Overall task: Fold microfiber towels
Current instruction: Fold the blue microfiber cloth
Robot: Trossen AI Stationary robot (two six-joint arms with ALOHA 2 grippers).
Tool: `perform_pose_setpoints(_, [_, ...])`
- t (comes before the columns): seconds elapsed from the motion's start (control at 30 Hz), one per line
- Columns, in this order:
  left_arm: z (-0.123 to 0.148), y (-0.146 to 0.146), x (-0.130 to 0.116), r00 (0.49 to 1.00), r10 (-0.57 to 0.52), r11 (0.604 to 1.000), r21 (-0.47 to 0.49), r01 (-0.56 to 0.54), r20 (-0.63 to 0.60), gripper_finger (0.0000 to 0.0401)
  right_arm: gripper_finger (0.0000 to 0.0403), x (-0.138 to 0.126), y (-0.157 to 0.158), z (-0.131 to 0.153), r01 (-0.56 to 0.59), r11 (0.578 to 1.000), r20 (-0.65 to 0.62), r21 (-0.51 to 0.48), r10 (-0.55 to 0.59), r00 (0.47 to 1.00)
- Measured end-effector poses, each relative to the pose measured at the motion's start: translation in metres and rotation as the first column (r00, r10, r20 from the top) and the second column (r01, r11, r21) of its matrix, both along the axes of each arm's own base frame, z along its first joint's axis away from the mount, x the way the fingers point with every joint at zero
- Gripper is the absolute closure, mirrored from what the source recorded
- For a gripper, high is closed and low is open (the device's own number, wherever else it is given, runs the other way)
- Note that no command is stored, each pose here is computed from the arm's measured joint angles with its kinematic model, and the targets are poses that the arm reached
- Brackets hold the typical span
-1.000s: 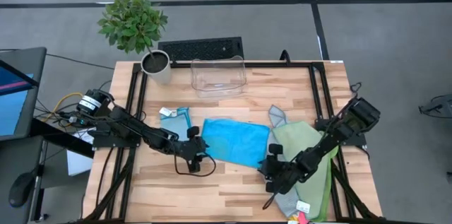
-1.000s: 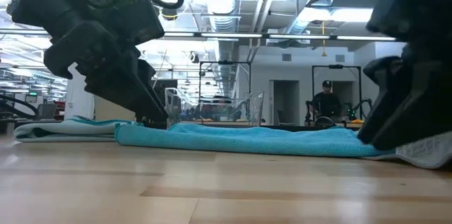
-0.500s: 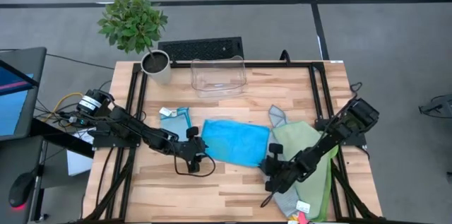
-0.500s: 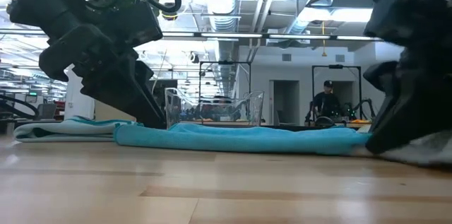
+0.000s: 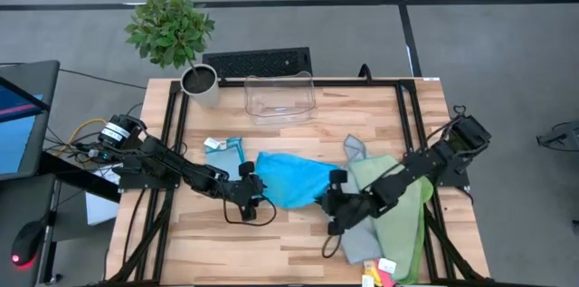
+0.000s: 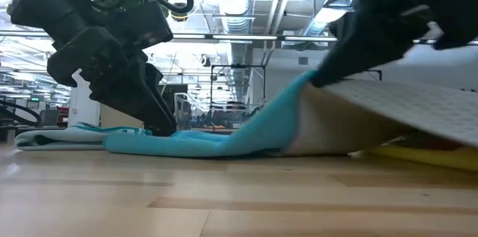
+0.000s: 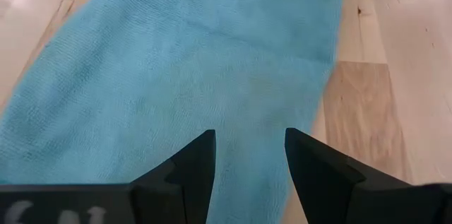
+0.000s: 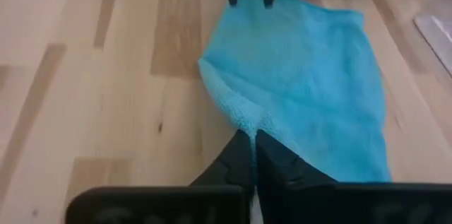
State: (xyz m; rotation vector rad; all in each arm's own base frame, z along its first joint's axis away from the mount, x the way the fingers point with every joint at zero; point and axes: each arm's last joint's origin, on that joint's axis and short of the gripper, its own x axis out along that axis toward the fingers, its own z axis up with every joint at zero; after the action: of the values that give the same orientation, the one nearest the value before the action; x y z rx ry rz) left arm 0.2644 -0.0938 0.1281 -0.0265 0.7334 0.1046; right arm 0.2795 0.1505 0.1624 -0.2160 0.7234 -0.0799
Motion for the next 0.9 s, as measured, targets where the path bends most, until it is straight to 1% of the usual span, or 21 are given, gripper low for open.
perform_pose_setpoints(0.13, [0.000,0.000,0.000,1.000,-0.001,1.000,0.001,0.001,0.000,0.0237,0.0374,0.009,-0.007,0.006,-0.016,1.000,-0.001,0.006,0.016,1.000])
perform_pose_setpoints(0.23, [0.000,0.000,0.000,1.000,-0.001,1.000,0.000,0.001,0.000,0.0237,0.0368,0.013,-0.012,0.007,-0.024,0.999,-0.003,-0.020,0.024,1.000])
perform_pose_setpoints(0.3, [0.000,0.000,0.000,1.000,-0.001,1.000,0.001,0.001,0.001,0.0237,0.0367,0.018,-0.014,0.012,-0.045,0.998,0.015,-0.038,0.046,0.999])
perform_pose_setpoints(0.5, [0.001,0.000,0.000,1.000,-0.001,1.000,0.001,0.001,0.004,0.0237,0.0374,0.030,-0.022,0.020,-0.120,0.992,0.064,-0.045,0.123,0.990])
perform_pose_setpoints(0.6, [0.007,0.002,-0.003,1.000,0.010,1.000,0.021,-0.011,0.006,0.0237,0.0373,0.035,-0.027,0.023,-0.143,0.989,0.076,-0.036,0.145,0.987])
perform_pose_setpoints(0.7, [0.015,0.004,-0.008,1.000,0.025,0.999,0.041,-0.025,0.008,0.0237,0.0371,0.040,-0.033,0.024,-0.157,0.988,0.094,-0.004,0.156,0.983])
perform_pose_setpoints(0.77, [0.022,0.006,-0.011,0.999,0.032,0.999,0.044,-0.032,0.010,0.0237,0.0371,0.045,-0.034,0.022,-0.182,0.983,0.113,0.001,0.181,0.977])
perform_pose_setpoints(0.9, [0.034,0.009,-0.020,0.998,0.058,0.998,0.009,-0.058,0.007,0.0237,0.0373,0.059,-0.033,0.012,-0.219,0.975,0.105,-0.024,0.221,0.970])
